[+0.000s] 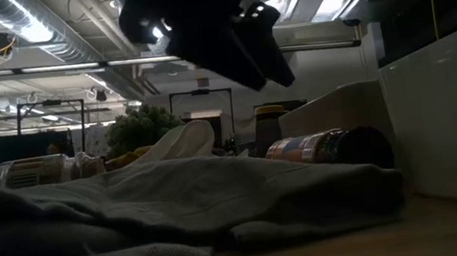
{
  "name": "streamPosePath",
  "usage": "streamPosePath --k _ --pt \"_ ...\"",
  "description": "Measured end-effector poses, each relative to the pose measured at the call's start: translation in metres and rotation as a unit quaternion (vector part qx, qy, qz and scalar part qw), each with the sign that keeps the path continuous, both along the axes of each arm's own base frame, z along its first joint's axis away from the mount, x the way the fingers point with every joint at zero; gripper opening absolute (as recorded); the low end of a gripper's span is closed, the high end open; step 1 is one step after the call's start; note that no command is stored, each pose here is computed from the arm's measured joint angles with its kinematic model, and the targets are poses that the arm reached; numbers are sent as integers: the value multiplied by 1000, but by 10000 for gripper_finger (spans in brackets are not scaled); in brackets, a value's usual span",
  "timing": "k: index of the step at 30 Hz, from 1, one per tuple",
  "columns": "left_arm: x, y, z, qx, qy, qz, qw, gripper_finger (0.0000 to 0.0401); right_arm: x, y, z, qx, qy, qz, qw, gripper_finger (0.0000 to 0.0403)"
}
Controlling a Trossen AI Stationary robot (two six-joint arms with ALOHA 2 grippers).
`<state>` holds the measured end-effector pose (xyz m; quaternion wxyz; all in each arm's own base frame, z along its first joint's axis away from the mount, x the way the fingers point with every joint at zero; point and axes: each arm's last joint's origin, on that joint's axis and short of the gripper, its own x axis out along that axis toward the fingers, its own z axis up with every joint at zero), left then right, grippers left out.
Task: Sort spices by type
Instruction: Put the black seasoning bottle into the green bin
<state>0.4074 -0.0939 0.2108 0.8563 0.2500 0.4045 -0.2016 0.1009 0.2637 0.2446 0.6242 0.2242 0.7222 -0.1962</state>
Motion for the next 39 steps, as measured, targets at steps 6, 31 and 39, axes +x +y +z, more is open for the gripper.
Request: streamPosePath --k 6,31,39 --pt "2 0 -15 21 -19 -18 999 249 0 0 0 1 -1 -1 1000 285" --pt "17 21 -71 43 35 -13 998 249 2 5 4 19 -17 -4 1000 285" --pt "15 18 -75 32 51 1 998 233 4 8 11 37 -26 -4 999 285"
